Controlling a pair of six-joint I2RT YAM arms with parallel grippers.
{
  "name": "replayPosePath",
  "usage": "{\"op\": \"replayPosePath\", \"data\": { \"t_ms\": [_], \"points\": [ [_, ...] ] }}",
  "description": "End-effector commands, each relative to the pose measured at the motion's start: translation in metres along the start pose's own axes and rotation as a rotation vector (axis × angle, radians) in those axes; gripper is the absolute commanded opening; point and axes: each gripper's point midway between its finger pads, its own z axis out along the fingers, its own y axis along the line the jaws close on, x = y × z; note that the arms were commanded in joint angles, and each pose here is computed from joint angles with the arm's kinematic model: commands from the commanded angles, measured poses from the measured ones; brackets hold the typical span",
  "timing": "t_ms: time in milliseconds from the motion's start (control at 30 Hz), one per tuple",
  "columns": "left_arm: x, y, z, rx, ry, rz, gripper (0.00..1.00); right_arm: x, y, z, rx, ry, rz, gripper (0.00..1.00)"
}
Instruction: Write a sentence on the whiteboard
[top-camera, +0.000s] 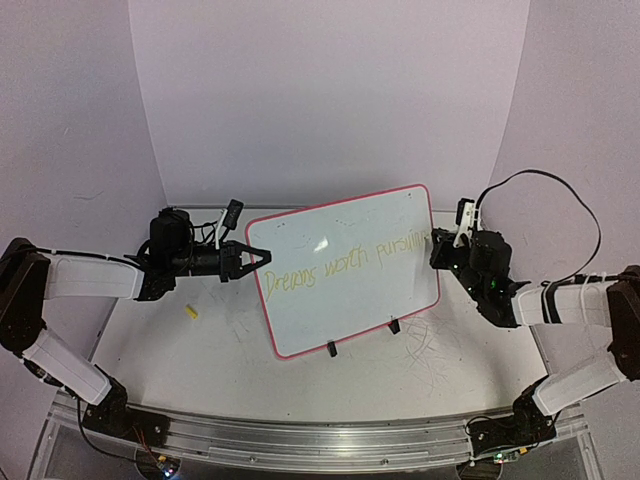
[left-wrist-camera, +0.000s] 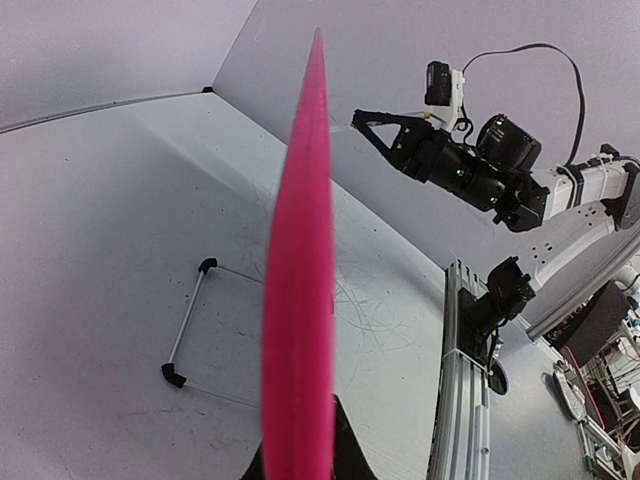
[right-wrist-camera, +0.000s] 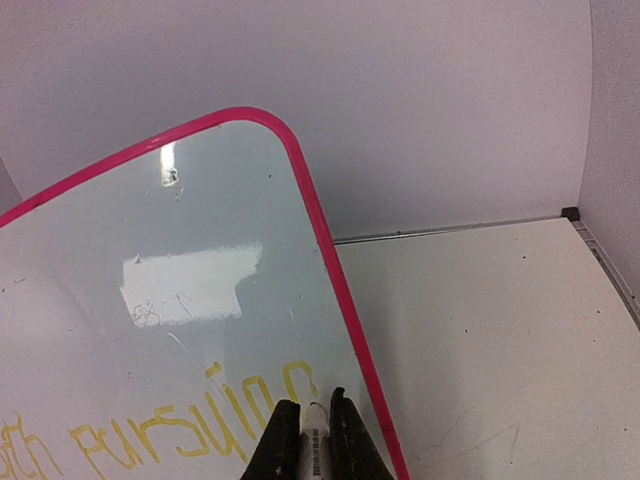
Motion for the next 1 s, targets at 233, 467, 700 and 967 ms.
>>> {"op": "replayPosePath", "data": {
  "t_ms": [233,467,700,967],
  "points": [
    [0.006,0.019,-0.003,-0.083,0.023,0.066,0.00,-0.039,0.010,0.011,-0.004,-0.093,0.002,0.00],
    [0.006,0.019,-0.003,-0.085,0.024,0.068,0.00,-0.016,0.001,0.003,0.008,-0.041,0.008,0.00],
    [0.006,0.019,-0.004,-0.085,0.024,0.068,0.00,0.004,-0.005,-0.008,0.007,0.009,0.015,0.00],
    [0.005,0.018,-0.004,-0.085,0.020,0.069,0.00,0.016,-0.004,-0.010,-0.013,0.040,0.025,0.00]
  ]
}}
